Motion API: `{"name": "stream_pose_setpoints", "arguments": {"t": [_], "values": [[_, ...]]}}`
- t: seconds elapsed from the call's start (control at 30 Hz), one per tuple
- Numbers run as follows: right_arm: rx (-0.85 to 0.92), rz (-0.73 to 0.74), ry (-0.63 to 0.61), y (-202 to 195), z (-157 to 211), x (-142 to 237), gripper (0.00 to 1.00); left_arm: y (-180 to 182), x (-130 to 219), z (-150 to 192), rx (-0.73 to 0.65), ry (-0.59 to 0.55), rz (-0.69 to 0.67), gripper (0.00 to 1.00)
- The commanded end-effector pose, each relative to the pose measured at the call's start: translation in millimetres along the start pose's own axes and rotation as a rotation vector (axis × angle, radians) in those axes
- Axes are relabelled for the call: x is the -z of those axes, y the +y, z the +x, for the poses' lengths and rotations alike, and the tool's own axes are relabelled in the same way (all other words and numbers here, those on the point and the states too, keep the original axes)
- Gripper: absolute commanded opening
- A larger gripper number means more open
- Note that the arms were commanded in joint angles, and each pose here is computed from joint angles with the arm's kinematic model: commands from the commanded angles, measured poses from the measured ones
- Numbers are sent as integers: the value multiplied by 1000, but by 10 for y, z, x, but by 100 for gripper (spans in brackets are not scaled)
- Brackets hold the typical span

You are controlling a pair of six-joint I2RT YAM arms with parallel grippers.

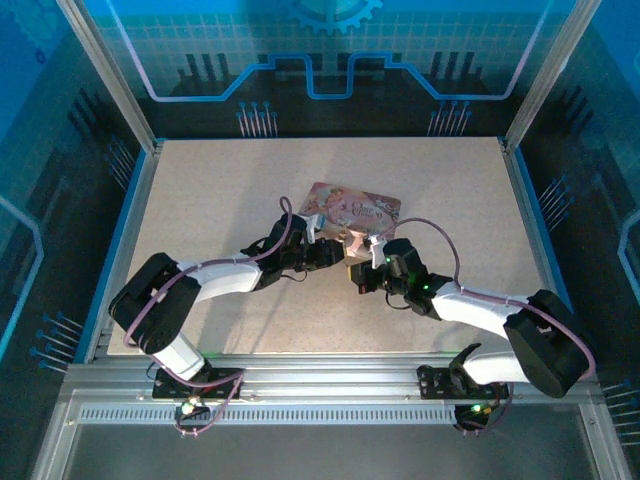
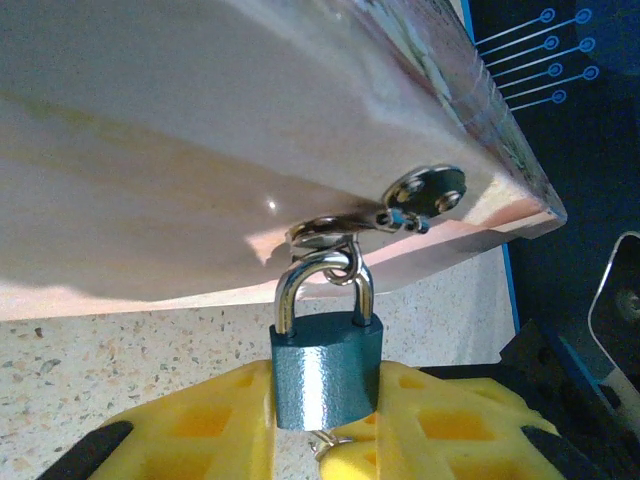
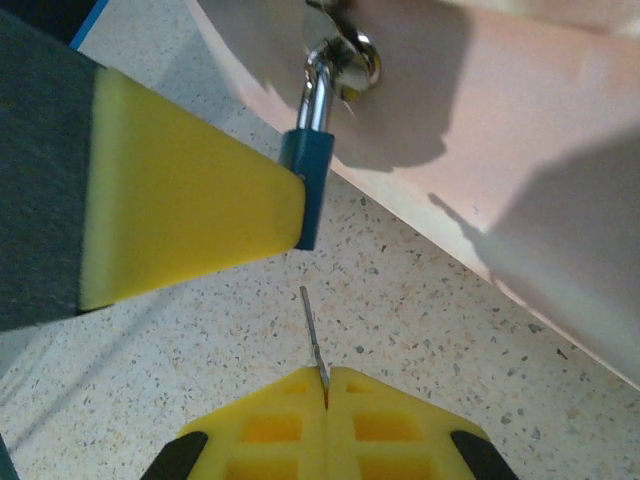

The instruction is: Unlock a padlock with a key

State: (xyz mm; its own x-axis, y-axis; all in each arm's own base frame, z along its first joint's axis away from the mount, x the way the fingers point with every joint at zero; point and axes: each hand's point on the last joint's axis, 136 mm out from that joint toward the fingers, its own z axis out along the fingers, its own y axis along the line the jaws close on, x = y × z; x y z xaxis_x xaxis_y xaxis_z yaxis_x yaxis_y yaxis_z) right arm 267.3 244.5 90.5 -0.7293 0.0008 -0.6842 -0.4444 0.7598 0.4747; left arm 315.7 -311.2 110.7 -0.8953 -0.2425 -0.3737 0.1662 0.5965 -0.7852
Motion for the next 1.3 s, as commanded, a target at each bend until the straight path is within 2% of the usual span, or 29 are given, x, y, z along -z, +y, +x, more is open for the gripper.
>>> {"name": "stream_pose_setpoints", "arguments": {"t": [0.0,1.27], "values": [[-12,-1,-36,7,-64,-9,2,-243,-25,-104,-17,-10,72,27],[-69,28,-105,-49,-219,-37,1,-221,-76,-92,2,3,69,27]]}}
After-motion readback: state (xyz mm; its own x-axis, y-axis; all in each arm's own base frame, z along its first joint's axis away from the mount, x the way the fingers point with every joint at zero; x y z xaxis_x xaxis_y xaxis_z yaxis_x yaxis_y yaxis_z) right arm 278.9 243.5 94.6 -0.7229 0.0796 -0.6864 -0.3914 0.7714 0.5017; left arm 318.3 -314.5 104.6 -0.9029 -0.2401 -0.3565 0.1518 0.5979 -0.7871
